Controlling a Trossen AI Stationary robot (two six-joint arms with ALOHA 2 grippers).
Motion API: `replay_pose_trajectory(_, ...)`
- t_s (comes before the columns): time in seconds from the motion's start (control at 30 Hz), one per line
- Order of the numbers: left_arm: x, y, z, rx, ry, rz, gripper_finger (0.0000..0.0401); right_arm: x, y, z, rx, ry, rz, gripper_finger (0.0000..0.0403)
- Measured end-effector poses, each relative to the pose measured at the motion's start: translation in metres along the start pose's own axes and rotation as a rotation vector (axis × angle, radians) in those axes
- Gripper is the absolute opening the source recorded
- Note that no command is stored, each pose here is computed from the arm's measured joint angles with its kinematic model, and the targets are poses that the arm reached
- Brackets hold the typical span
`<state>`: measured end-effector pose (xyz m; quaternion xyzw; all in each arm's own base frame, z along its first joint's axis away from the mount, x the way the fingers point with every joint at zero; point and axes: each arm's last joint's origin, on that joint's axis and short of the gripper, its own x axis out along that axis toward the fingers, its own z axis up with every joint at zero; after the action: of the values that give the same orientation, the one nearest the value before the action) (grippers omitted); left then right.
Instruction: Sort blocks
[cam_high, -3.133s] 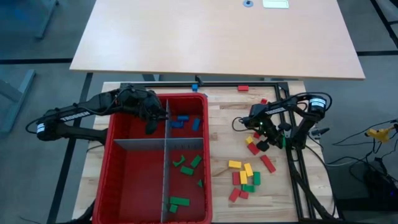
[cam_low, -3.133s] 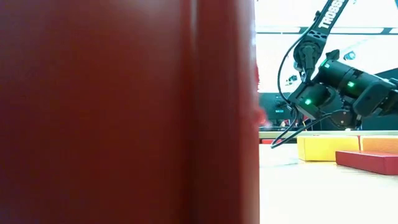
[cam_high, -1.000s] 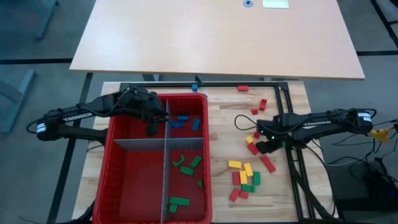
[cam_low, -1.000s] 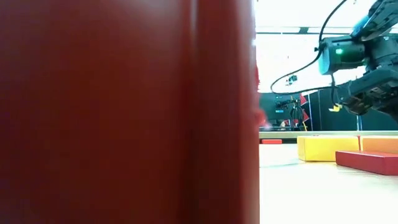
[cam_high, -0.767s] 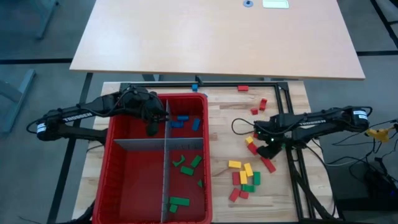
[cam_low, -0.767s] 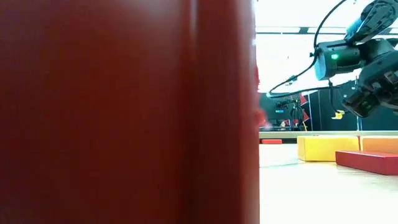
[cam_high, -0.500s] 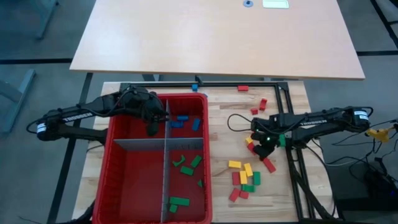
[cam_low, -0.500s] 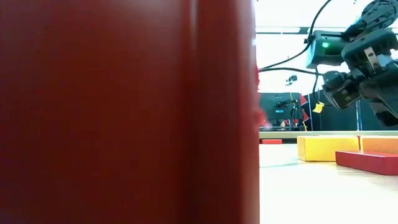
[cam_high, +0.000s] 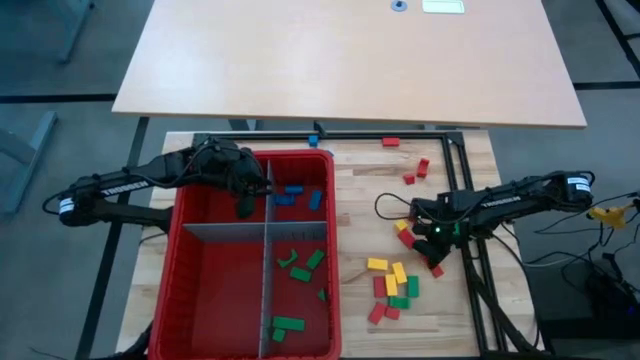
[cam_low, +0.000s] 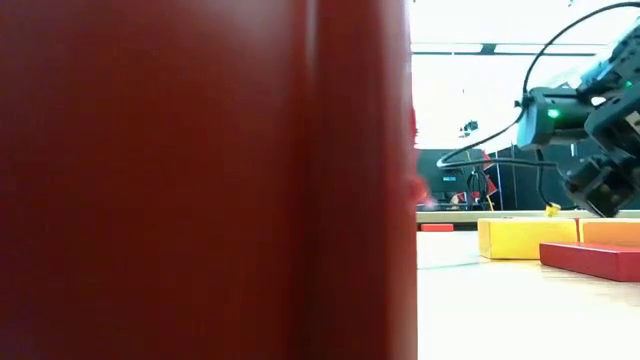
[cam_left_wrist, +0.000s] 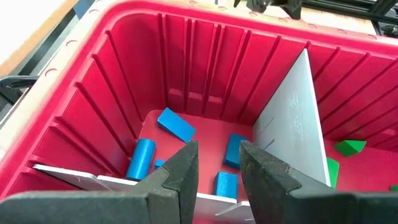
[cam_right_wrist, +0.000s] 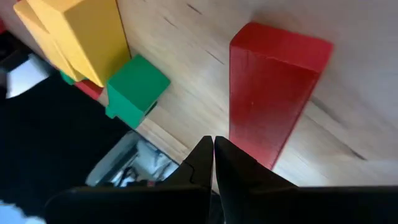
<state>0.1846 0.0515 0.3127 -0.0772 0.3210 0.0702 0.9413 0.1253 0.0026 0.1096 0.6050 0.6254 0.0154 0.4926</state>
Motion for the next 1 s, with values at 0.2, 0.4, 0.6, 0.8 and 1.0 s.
replay_pose_trajectory(0.2, 0.000, 0.000, 0.000, -0.004, -0.002, 0.000, 0.0103, 0.007, -0.012, 0.001, 0.039, 0.022, 0.059, 0.0000)
replay_pose_trajectory(0.4, 0.000, 0.000, 0.003, 0.000, -0.027, -0.001, 0.0103, 0.005, -0.012, 0.003, 0.055, 0.006, 0.066, 0.0000)
replay_pose_trajectory(0.6, 0.000, 0.000, 0.003, -0.002, -0.031, -0.001, 0.0103, -0.001, -0.018, 0.002, 0.119, -0.019, 0.030, 0.0000)
replay_pose_trajectory(0.8, 0.000, 0.000, 0.003, -0.004, -0.030, -0.001, 0.0103, -0.006, -0.017, 0.005, 0.134, -0.064, 0.022, 0.0000)
replay_pose_trajectory(1.0, 0.000, 0.000, 0.004, -0.003, -0.038, -0.001, 0.0103, -0.019, -0.005, 0.008, 0.096, -0.139, -0.043, 0.0000)
